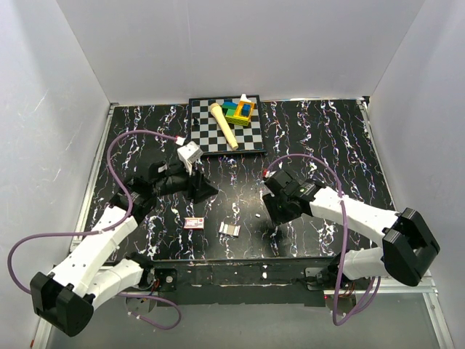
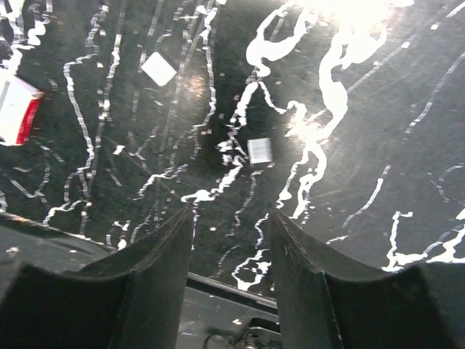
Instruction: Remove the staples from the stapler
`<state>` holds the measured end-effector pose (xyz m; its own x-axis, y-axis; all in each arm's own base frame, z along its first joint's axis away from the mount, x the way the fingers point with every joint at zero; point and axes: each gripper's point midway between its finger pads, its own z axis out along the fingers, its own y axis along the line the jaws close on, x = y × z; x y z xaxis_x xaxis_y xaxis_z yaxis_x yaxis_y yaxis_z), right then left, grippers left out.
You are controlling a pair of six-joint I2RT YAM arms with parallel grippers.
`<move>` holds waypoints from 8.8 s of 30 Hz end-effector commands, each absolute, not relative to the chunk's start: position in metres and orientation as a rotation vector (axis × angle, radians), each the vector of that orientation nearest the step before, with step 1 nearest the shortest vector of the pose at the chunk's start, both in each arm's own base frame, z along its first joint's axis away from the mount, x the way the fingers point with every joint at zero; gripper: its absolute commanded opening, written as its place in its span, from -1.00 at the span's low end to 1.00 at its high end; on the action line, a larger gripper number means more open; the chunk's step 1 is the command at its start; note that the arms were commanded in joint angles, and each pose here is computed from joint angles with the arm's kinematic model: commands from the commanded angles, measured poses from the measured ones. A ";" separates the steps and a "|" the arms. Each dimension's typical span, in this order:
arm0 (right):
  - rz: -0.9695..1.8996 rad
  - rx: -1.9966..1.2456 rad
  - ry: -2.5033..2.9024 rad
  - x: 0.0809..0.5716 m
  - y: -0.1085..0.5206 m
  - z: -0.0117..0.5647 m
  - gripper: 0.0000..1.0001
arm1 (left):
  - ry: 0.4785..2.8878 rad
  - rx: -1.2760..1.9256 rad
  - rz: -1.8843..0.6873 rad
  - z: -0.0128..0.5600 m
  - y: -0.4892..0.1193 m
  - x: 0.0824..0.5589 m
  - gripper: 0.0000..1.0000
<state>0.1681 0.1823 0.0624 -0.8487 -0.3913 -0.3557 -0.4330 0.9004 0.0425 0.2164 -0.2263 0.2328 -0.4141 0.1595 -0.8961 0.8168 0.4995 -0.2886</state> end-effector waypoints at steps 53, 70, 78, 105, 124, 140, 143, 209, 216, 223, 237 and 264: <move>0.797 -0.445 2.761 0.091 0.336 0.033 -0.97 | 2.670 0.964 -0.455 0.024 -0.250 0.207 -0.66; 0.635 -0.308 2.708 0.116 0.320 0.027 -0.97 | 2.672 1.032 -0.431 0.021 -0.254 0.195 -0.71; 0.567 -0.221 2.692 0.130 0.308 0.022 -0.97 | 2.677 1.055 -0.432 0.019 -0.256 0.189 -0.72; 0.507 -0.180 2.630 0.149 0.286 0.056 -0.93 | 2.636 1.045 -0.415 0.031 -0.257 0.190 -0.73; 0.215 -0.240 2.612 0.174 0.182 0.080 -0.04 | 2.446 0.879 -0.324 0.080 -0.246 0.217 -0.24; 0.249 -0.495 2.690 0.197 0.191 0.049 0.21 | 2.105 0.769 -0.496 0.160 -0.246 0.220 0.32; 0.256 -0.511 2.710 0.197 0.194 0.044 0.21 | 2.060 0.747 -0.511 0.170 -0.245 0.220 0.39; 0.286 -0.502 2.642 0.185 0.231 0.091 -0.71 | 2.135 0.501 -0.339 0.169 -0.219 0.245 0.96; 0.392 -0.515 2.587 0.175 0.270 0.111 -0.71 | 2.093 0.453 -0.336 0.182 -0.211 0.245 0.96; 0.449 -0.545 2.578 0.165 0.314 0.113 -0.70 | 2.043 0.409 -0.340 0.197 -0.202 0.243 0.96; 0.483 -0.525 2.622 0.157 0.359 0.084 -0.70 | 2.007 0.362 -0.336 0.209 -0.193 0.243 0.96; 0.397 -0.498 2.644 0.158 0.358 0.051 -0.69 | 2.027 0.383 -0.338 0.202 -0.197 0.243 0.96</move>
